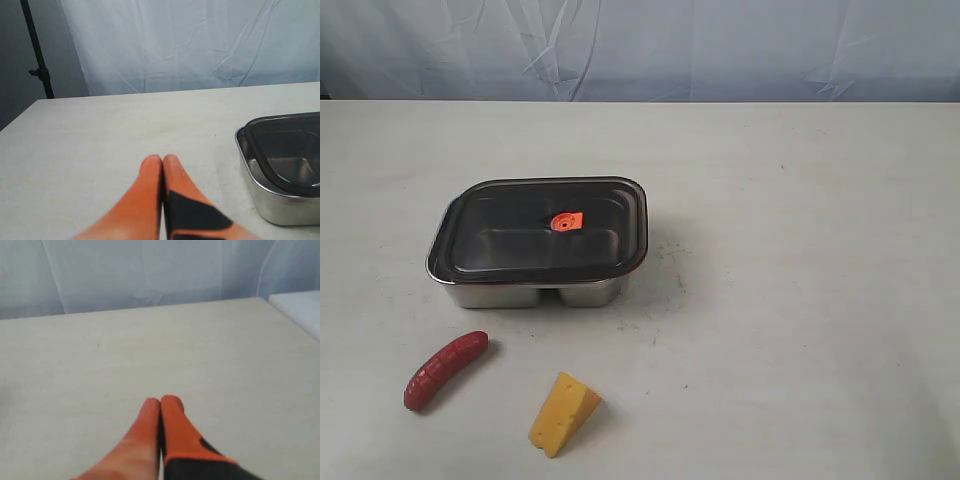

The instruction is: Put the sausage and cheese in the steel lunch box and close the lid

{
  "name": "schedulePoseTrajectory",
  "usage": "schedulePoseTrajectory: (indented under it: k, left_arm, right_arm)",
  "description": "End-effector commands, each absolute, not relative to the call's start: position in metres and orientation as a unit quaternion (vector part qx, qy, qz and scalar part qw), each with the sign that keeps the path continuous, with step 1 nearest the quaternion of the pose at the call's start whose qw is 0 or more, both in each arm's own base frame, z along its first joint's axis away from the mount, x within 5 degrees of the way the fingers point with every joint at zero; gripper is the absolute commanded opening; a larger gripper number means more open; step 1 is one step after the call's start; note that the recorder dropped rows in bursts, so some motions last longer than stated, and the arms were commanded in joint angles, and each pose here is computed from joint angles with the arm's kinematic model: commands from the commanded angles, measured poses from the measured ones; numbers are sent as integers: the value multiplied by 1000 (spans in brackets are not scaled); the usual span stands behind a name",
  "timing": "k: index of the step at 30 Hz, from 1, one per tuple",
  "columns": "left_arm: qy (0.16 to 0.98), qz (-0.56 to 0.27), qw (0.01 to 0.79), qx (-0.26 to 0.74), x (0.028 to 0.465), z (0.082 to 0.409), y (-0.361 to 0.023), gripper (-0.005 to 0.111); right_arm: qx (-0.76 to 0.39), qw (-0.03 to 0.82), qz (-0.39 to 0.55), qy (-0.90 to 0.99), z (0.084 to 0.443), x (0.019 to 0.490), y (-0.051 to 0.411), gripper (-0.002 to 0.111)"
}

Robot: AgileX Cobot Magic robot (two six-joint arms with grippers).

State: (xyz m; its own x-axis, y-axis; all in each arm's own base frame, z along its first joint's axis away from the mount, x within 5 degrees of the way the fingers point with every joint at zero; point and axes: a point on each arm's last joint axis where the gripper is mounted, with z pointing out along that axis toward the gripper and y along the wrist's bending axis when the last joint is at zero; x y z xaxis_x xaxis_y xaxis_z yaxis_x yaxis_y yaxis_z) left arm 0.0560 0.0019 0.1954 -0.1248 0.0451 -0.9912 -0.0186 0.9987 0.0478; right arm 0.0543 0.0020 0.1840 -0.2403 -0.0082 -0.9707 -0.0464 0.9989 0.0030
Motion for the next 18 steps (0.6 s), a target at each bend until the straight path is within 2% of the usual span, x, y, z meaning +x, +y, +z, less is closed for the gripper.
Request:
schedulePoseTrajectory:
  k: [1,7,11,15,18]
  left_arm:
    - [746,24,666,5,56,195,2,0]
    - [746,24,666,5,56,195,2,0]
    - [746,24,666,5,56,195,2,0]
    - [746,24,666,5,56,195,2,0]
    - [746,24,666,5,56,195,2,0]
  right_arm:
    - [43,718,90,688,210,56,4,-1]
    - [208,805,231,505,242,48,-11,-1]
    - [280,765,359,456,244,47,-11,-1]
    - [231,737,456,442,251,44,4,-1]
    - [271,681,452,508,253,51,6,-1]
